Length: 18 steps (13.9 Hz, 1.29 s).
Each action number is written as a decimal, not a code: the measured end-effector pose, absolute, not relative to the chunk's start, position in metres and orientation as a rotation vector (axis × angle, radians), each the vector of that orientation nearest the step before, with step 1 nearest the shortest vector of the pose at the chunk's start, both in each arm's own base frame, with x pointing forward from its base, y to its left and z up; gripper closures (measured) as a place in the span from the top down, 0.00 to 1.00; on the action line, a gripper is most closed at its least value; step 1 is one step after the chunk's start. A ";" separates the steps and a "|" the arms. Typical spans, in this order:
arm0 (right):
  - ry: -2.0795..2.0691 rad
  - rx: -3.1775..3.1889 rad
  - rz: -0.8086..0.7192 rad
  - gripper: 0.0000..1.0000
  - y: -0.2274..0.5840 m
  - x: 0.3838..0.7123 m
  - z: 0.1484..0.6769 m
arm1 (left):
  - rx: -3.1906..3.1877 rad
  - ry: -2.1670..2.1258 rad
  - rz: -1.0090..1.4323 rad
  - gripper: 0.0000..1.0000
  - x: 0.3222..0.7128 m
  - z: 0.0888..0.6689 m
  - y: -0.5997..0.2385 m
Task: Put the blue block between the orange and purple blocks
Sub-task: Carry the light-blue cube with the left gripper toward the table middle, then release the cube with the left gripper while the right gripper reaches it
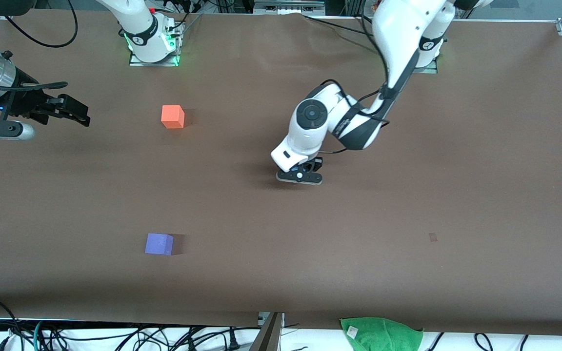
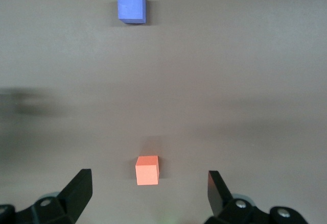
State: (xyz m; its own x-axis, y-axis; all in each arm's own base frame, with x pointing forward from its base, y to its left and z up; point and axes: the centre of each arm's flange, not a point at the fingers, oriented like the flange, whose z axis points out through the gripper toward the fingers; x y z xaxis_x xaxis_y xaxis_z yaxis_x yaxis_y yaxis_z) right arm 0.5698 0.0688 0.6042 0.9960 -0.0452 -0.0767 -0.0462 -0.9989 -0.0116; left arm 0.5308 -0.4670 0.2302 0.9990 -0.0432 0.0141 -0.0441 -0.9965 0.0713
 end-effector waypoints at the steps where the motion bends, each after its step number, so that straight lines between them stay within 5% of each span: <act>1: 0.072 -3.125 0.119 1.00 0.069 0.570 0.604 | 3.078 -0.031 0.024 0.57 0.527 0.212 -0.471; 4: 0.072 -3.125 0.120 1.00 0.069 0.570 0.604 | 3.073 0.029 0.035 0.62 0.525 0.192 -0.477; 8: 0.072 -3.125 0.112 1.00 0.069 0.570 0.605 | 3.058 0.057 0.076 0.99 0.537 0.211 -0.476; 14: 0.077 -3.128 0.135 1.00 0.069 0.579 0.589 | 3.175 0.087 0.058 1.00 0.526 0.410 -0.446; 18: 0.021 -3.134 0.421 1.00 0.099 0.607 0.482 | 3.268 0.167 -0.027 1.00 0.549 0.520 -0.316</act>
State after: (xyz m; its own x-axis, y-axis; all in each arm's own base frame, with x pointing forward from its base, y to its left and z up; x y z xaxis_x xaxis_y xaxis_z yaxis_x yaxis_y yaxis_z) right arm 0.6072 0.0993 0.4818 0.9645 -0.0158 -0.2637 -0.0103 -0.9997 0.0222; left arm 0.5488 -0.3163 0.5201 0.9947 0.1028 -0.0096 0.1007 -0.9862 -0.1311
